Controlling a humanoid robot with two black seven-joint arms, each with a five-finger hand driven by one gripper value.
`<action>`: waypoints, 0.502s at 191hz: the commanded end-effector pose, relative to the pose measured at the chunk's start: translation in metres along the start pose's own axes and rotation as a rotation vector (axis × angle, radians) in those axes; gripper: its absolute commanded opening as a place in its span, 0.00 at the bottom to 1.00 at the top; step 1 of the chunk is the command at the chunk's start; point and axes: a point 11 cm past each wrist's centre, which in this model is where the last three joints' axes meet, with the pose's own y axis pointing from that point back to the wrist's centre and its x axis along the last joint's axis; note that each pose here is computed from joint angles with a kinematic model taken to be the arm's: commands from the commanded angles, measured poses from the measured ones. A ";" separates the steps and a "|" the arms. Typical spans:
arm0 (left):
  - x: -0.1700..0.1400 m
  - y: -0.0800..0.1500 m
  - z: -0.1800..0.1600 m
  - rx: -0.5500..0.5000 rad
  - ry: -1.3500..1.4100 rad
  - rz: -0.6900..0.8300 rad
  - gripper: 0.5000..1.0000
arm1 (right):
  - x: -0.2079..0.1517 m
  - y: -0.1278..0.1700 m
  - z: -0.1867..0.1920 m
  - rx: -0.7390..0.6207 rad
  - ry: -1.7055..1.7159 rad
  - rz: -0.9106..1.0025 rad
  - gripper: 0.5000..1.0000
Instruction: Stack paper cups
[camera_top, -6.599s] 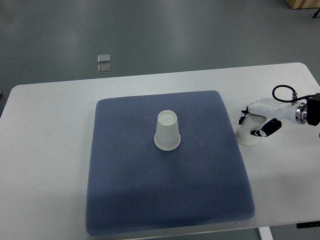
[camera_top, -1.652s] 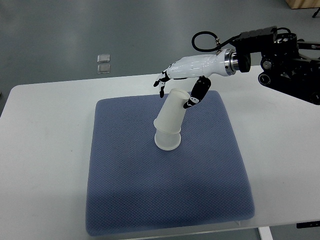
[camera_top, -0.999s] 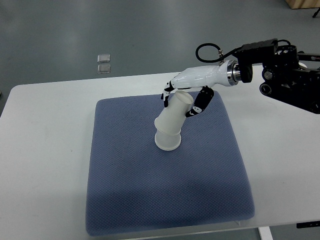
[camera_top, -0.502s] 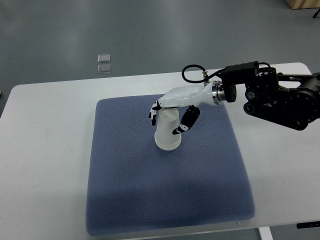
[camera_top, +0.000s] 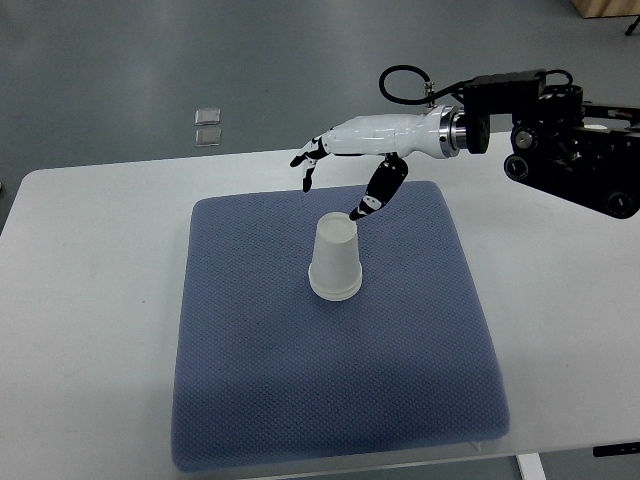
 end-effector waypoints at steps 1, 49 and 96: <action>0.000 0.000 0.000 0.000 0.000 0.000 1.00 | 0.011 0.004 0.001 0.009 -0.086 0.050 0.82; 0.000 0.000 0.000 0.000 0.000 0.000 1.00 | 0.007 0.002 0.038 -0.053 -0.374 0.285 0.82; 0.000 0.000 0.000 0.000 0.000 0.000 1.00 | 0.011 0.000 0.049 -0.028 -0.761 0.542 0.82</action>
